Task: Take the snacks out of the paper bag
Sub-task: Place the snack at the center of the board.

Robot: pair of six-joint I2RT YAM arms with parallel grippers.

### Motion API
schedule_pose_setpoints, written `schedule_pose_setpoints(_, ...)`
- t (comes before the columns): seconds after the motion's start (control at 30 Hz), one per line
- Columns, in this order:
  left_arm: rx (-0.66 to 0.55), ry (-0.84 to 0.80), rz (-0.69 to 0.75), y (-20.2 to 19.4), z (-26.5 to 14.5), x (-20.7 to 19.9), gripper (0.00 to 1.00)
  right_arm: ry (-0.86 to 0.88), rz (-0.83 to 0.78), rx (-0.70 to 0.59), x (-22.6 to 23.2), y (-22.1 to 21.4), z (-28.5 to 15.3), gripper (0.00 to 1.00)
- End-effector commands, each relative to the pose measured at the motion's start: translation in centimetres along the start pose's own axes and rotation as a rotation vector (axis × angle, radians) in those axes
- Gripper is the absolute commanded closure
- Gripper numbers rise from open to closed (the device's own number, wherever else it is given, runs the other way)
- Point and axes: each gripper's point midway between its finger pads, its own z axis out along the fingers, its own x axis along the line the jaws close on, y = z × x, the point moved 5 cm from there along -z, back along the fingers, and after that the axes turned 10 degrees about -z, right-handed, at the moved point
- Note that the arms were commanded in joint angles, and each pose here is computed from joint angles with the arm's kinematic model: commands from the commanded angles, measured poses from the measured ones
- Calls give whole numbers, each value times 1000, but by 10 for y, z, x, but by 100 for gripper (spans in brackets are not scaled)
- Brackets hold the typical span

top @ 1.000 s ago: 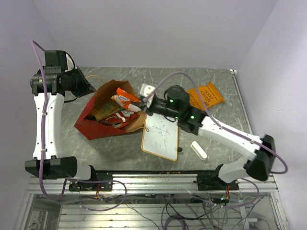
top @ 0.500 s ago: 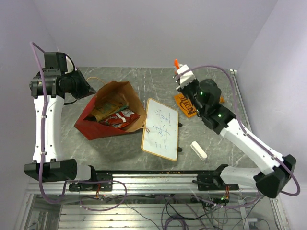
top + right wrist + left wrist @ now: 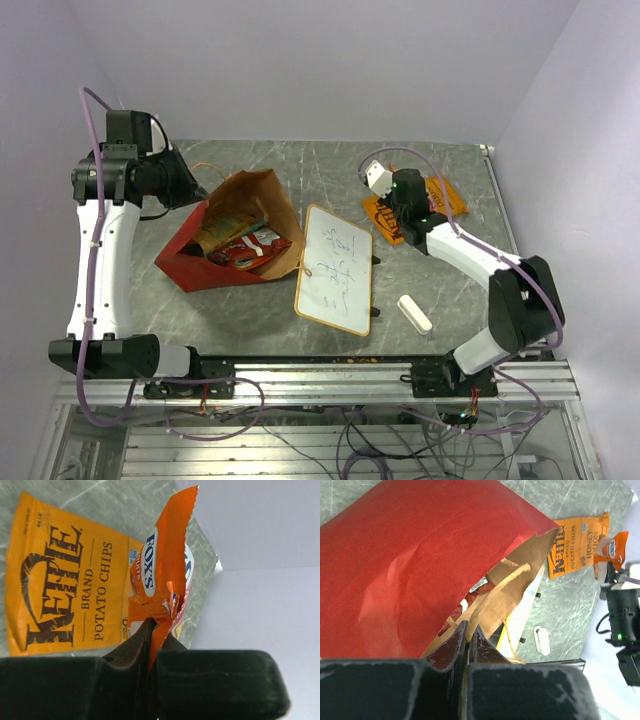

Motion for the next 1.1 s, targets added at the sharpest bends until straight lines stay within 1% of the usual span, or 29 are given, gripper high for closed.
schedule_pose_setpoints(0.0,-7,-12,58,-7,-10,-8,93,-120,-71,-47,-18,7,19,100)
schedule_pose_setpoints(0.17,-31,-7,82,-4,-13,-12,93,-126,-183,-79,-2,1,39,100)
schedule_pose_setpoints(0.3,-52,-4,95,-1,-16,-14,93,-90,-214,-70,18,-5,56,100)
schedule_pose_setpoints(0.37,-52,-7,98,1,-15,-16,93,-80,-203,-58,24,-6,63,100)
schedule_pose_setpoints(0.4,-52,-8,98,1,-15,-16,93,-65,-183,-53,27,-6,66,97)
schedule_pose_setpoints(0.43,-51,-7,98,1,-14,-16,93,-49,-165,-53,30,-4,67,90)
schedule_pose_setpoints(0.47,-51,-5,98,1,-14,-16,93,-31,-137,-44,33,-4,68,86)
schedule_pose_setpoints(0.53,-53,1,96,1,-13,-15,93,20,-55,-29,42,-3,66,68)
schedule_pose_setpoints(0.57,-52,2,96,1,-13,-15,93,70,-19,-25,50,-4,62,61)
schedule_pose_setpoints(0.6,-52,2,96,1,-12,-15,93,108,38,-51,50,4,58,53)
schedule_pose_setpoints(0.67,-53,4,97,2,-12,-15,93,199,175,-97,59,12,43,43)
schedule_pose_setpoints(0.73,-55,3,101,3,-12,-16,93,277,291,-159,66,19,24,38)
schedule_pose_setpoints(0.87,-61,-12,102,4,-13,-18,93,305,470,-279,50,35,-14,30)
schedule_pose_setpoints(0.93,-62,-31,98,3,-13,-19,93,331,508,-345,41,46,-27,29)
schedule_pose_setpoints(1.07,-46,-88,88,-5,-13,-22,93,448,516,-546,24,87,-48,29)
